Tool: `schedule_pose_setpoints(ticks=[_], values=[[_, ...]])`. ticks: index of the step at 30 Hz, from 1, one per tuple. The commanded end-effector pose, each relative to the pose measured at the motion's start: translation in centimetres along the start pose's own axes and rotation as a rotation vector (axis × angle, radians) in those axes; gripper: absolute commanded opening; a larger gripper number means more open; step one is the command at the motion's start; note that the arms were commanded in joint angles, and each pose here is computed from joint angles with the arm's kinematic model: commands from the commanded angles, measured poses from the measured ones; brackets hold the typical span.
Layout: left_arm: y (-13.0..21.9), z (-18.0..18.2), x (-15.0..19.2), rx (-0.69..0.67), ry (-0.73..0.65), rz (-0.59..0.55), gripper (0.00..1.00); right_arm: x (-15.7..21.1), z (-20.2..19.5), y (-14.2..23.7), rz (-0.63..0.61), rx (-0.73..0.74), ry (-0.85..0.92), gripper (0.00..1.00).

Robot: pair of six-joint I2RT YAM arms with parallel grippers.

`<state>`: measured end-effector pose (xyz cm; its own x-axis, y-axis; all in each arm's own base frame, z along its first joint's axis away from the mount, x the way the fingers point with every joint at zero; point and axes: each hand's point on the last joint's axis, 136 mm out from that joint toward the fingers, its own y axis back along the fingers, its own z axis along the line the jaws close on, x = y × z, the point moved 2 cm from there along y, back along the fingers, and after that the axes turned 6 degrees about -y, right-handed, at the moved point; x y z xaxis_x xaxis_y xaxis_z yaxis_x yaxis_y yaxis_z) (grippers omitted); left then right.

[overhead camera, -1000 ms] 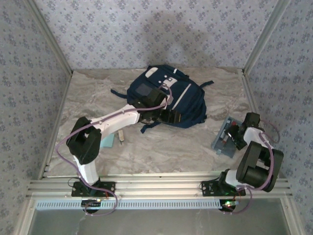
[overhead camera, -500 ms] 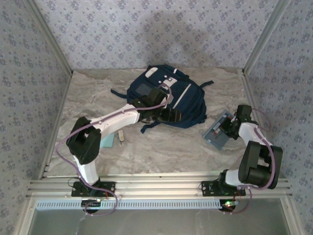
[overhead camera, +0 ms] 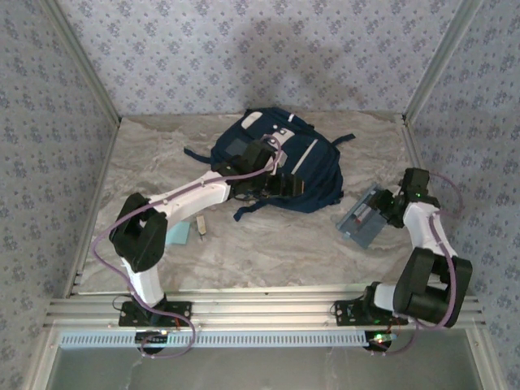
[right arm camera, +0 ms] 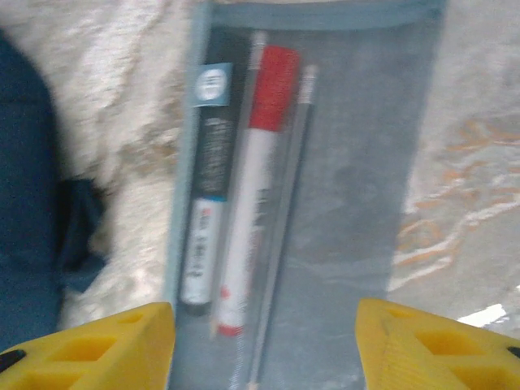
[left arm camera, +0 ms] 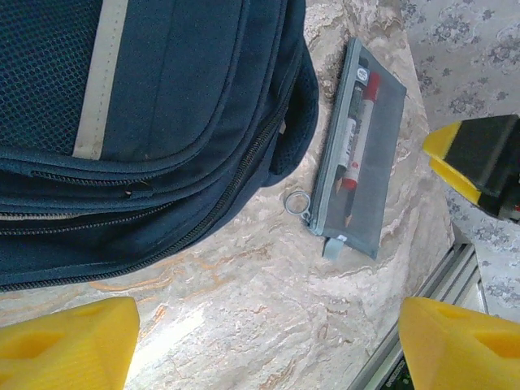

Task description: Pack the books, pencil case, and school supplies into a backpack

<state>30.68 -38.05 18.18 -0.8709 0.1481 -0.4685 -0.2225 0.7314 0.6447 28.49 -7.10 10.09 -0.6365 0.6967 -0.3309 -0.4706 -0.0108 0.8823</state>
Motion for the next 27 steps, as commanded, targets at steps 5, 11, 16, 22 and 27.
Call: schedule_pose_setpoints(ticks=[5, 11, 16, 22, 27], values=[[0.0, 0.0, 0.2, 0.021, -0.004, -0.009, 1.00, -4.2, -2.7, -2.4, -0.026, 0.045, -0.096, 0.67], [0.3, 0.3, 0.3, 0.013, -0.014, -0.011, 0.99, -4.9, -3.4, -5.4, 0.033, 0.097, -0.103, 0.66], [0.7, 0.9, 0.0, 0.012, 0.003, -0.024, 0.99, -4.2, -3.4, -7.4, 0.088, 0.150, -0.076, 0.65], [0.9, 1.7, -0.2, 0.007, 0.030, -0.032, 1.00, -3.2, -2.6, -9.3, 0.144, 0.267, 0.054, 0.57], [0.9, 2.0, -0.2, 0.009, 0.043, -0.031, 0.99, -2.8, -1.9, -9.9, 0.158, 0.282, 0.112, 0.38]])
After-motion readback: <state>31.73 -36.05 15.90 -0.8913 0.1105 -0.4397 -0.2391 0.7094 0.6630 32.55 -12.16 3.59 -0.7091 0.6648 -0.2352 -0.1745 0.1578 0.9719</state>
